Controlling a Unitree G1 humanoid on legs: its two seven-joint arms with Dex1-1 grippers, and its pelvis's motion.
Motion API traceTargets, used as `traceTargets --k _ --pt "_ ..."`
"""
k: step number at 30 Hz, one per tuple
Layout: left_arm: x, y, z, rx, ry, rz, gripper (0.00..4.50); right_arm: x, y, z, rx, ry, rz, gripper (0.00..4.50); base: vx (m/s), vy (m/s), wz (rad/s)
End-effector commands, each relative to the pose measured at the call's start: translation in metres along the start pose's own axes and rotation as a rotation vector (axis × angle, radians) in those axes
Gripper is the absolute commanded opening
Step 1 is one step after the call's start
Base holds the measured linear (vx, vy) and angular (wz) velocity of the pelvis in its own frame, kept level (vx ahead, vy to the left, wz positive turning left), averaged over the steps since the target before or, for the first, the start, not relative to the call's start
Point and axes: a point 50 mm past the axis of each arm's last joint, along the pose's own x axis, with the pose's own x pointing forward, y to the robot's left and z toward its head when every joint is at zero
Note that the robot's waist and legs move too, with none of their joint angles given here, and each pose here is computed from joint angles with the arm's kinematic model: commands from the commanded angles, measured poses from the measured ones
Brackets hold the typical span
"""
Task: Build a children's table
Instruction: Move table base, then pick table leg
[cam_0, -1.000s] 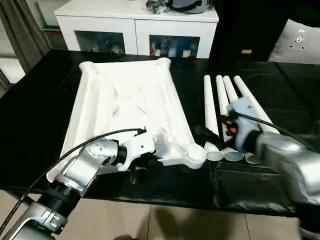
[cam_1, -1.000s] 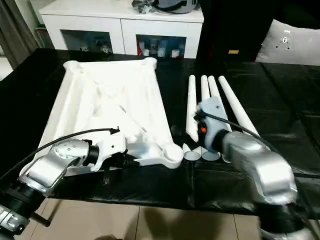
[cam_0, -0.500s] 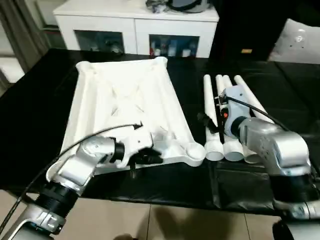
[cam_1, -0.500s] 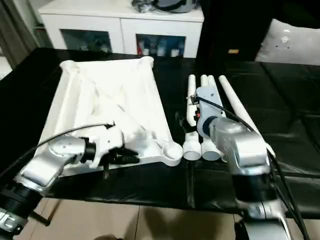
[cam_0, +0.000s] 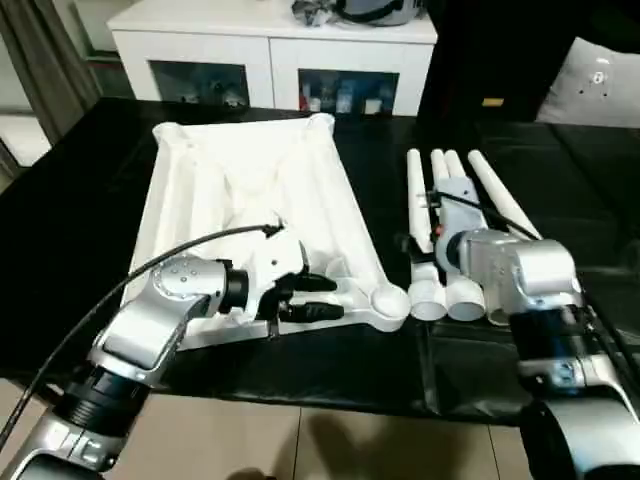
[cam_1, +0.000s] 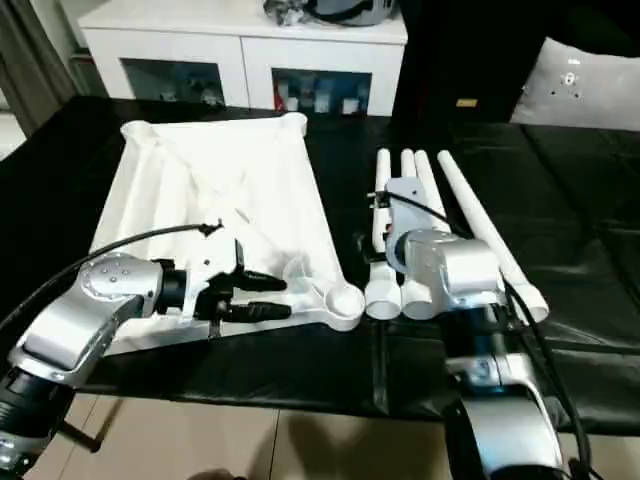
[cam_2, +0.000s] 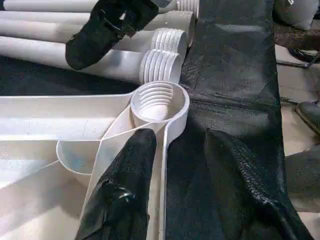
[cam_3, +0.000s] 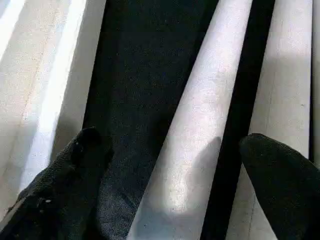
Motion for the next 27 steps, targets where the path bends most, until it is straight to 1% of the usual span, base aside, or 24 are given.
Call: traceTargets --k 1,8,12,14,17,22,23,24,27 --pt "-0.002 0.001 0.001 -0.003 -0.004 0.013 1.82 0.002 0.002 0.005 -0.004 -0.005 -0.006 4.50 0.000 0.000 0.00" --pt "0.002 0.003 -0.005 -0.017 0.008 0.026 1.82 0.009 0.006 0.003 0.034 0.046 0.029 4.50 0.000 0.000 0.00" --pt "0.002 0.004 -0.005 -0.017 0.012 0.029 1.82 0.011 0.006 0.002 0.051 0.066 0.036 4.50 0.000 0.000 0.00" --pt "0.002 0.006 -0.006 -0.017 0.015 0.031 1.82 0.013 0.005 -0.001 0.067 0.103 0.035 4.50 0.000 0.000 0.00" --pt "0.002 0.005 -0.007 -0.022 0.018 0.028 1.82 0.015 0.003 -0.003 0.091 0.125 0.028 4.50 0.000 0.000 0.00" --pt "0.002 0.003 -0.009 -0.028 0.020 0.023 1.82 0.017 0.002 -0.006 0.116 0.135 0.032 4.50 0.000 0.000 0.00" --pt "0.002 0.002 -0.009 -0.028 0.020 0.023 1.83 0.017 0.001 -0.007 0.121 0.139 0.034 4.31 0.000 0.000 0.00" --pt "0.002 0.002 -0.009 -0.028 0.020 0.023 1.83 0.017 0.001 -0.007 0.121 0.139 0.034 4.31 0.000 0.000 0.00" --pt "0.003 0.001 -0.011 -0.023 0.019 0.021 1.83 0.018 0.000 -0.011 0.143 0.155 0.040 4.00 0.000 0.000 0.00"
